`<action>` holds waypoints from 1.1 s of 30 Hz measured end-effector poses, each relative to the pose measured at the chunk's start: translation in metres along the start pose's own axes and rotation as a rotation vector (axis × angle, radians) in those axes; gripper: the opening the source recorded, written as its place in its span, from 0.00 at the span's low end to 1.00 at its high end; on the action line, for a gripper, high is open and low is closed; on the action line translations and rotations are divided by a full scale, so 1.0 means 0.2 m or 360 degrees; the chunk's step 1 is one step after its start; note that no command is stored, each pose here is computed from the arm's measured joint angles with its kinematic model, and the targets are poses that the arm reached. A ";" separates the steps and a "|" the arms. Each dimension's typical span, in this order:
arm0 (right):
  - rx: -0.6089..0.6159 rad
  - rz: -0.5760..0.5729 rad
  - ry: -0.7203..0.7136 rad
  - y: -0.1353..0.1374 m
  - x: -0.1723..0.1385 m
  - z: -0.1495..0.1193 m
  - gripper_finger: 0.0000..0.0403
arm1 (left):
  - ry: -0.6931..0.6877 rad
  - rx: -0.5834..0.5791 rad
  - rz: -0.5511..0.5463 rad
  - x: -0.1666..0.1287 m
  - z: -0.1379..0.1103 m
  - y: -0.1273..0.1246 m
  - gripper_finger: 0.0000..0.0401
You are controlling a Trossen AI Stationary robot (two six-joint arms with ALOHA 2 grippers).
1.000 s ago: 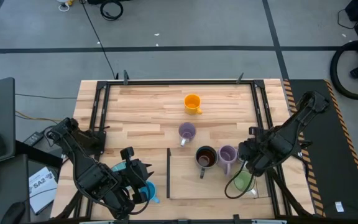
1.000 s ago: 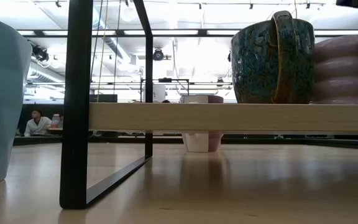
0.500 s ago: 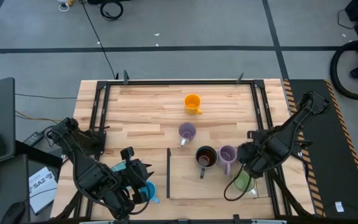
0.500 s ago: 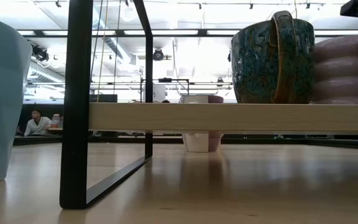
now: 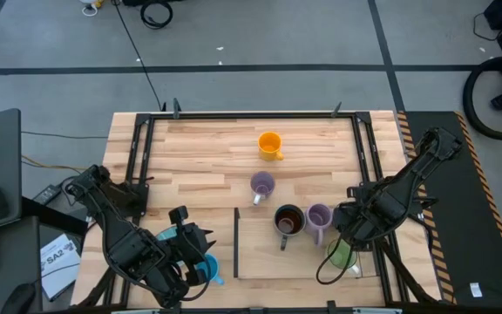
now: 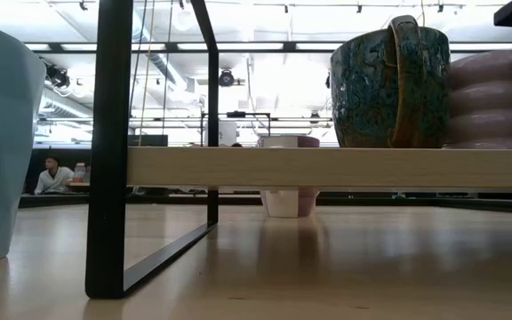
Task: Place coffee mugs
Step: Adjust the white mug
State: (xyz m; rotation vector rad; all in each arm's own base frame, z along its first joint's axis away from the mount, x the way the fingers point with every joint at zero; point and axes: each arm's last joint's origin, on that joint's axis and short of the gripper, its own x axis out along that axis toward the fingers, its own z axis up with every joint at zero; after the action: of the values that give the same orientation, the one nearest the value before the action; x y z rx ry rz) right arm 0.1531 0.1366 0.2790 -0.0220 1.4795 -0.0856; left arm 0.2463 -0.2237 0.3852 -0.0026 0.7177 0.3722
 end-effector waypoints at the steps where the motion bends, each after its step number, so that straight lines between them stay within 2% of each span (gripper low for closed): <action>1: -0.0002 0.0008 0.0008 0.00 0.00 0.00 0.31 | 0.0000 0.0000 0.0000 0.00 0.00 0.00 0.29; 22: -0.0032 0.0060 0.0049 0.00 0.00 -0.01 0.31 | 0.0000 0.0000 0.0000 0.00 0.00 0.00 0.29; 28: 0.0039 0.0015 -0.0027 -0.05 -0.06 -0.02 0.31 | 0.0003 0.0066 0.0013 0.01 0.01 0.01 0.29; 33: 0.0099 -0.0025 -0.0207 -0.11 -0.16 0.01 0.31 | 0.0030 0.0099 0.0045 0.06 0.05 0.06 0.29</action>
State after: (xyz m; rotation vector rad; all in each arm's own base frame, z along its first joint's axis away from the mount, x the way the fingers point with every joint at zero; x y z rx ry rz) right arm 0.1514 0.1177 0.3116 0.0112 1.3465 -0.1402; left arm 0.2567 -0.2076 0.3876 0.0630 0.7482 0.3770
